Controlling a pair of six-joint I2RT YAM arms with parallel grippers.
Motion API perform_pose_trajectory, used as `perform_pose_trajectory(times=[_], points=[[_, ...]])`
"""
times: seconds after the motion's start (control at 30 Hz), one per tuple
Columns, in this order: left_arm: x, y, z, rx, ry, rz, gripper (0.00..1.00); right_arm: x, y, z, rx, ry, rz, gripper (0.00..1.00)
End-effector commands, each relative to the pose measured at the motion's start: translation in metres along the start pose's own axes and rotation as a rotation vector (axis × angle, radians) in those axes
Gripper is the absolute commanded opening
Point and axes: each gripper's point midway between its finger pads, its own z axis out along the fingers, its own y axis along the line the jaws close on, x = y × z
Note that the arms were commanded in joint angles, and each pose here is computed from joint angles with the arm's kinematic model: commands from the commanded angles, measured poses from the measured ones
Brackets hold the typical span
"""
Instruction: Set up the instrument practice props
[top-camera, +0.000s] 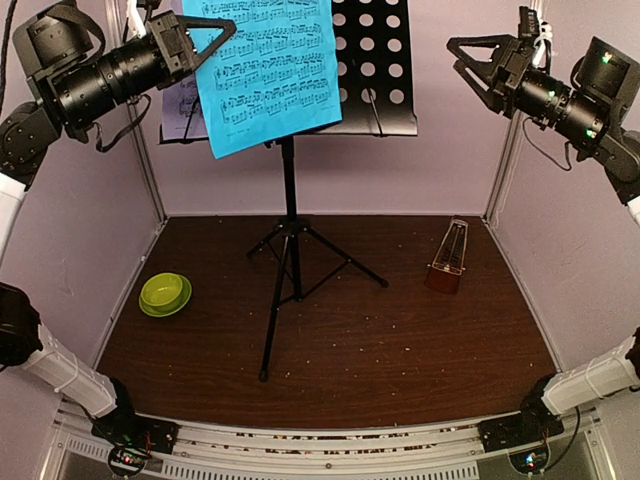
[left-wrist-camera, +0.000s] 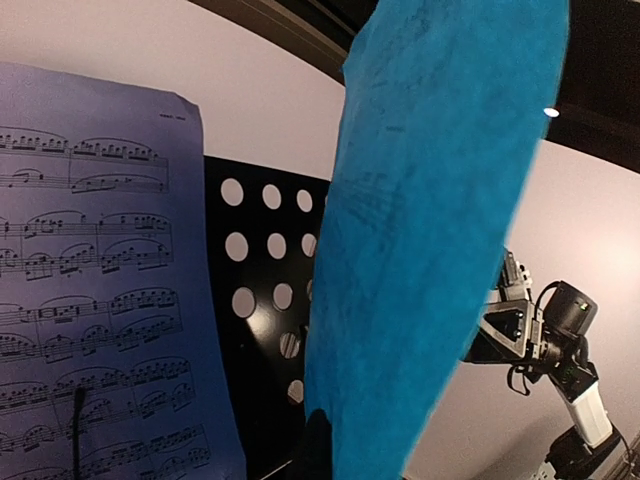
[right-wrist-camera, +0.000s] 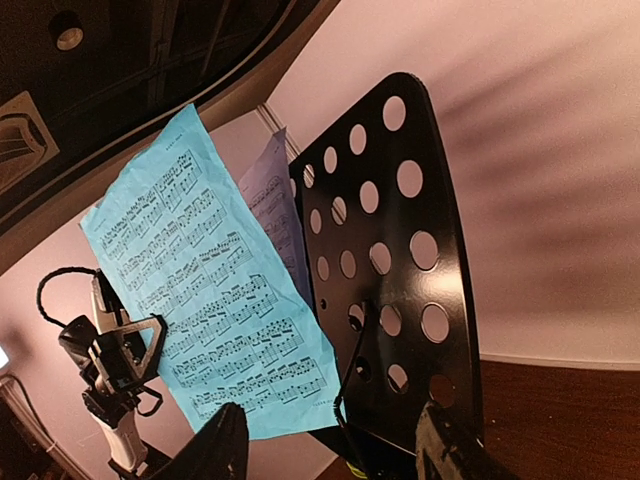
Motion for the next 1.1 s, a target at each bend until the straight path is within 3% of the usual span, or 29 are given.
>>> perform_pose_trajectory(times=[0.0,0.23,0.5,1.07], points=[[0.004,0.018,-0.006,-0.052,0.068,0.015,0.00,0.011,-0.019,0.013,0.099,0.057,-0.047,0.57],[0.005,0.025,0.001,-0.053,0.078,0.054,0.00,0.017,-0.011,0.037,0.138,0.135,-0.103,0.53],[-0.009,0.019,0.009,-0.027,0.011,0.149,0.00,0.046,-0.007,0.060,0.147,0.219,-0.045,0.48],[-0.022,0.020,0.013,-0.046,-0.035,0.251,0.00,0.069,-0.002,0.091,0.143,0.238,-0.019,0.43]])
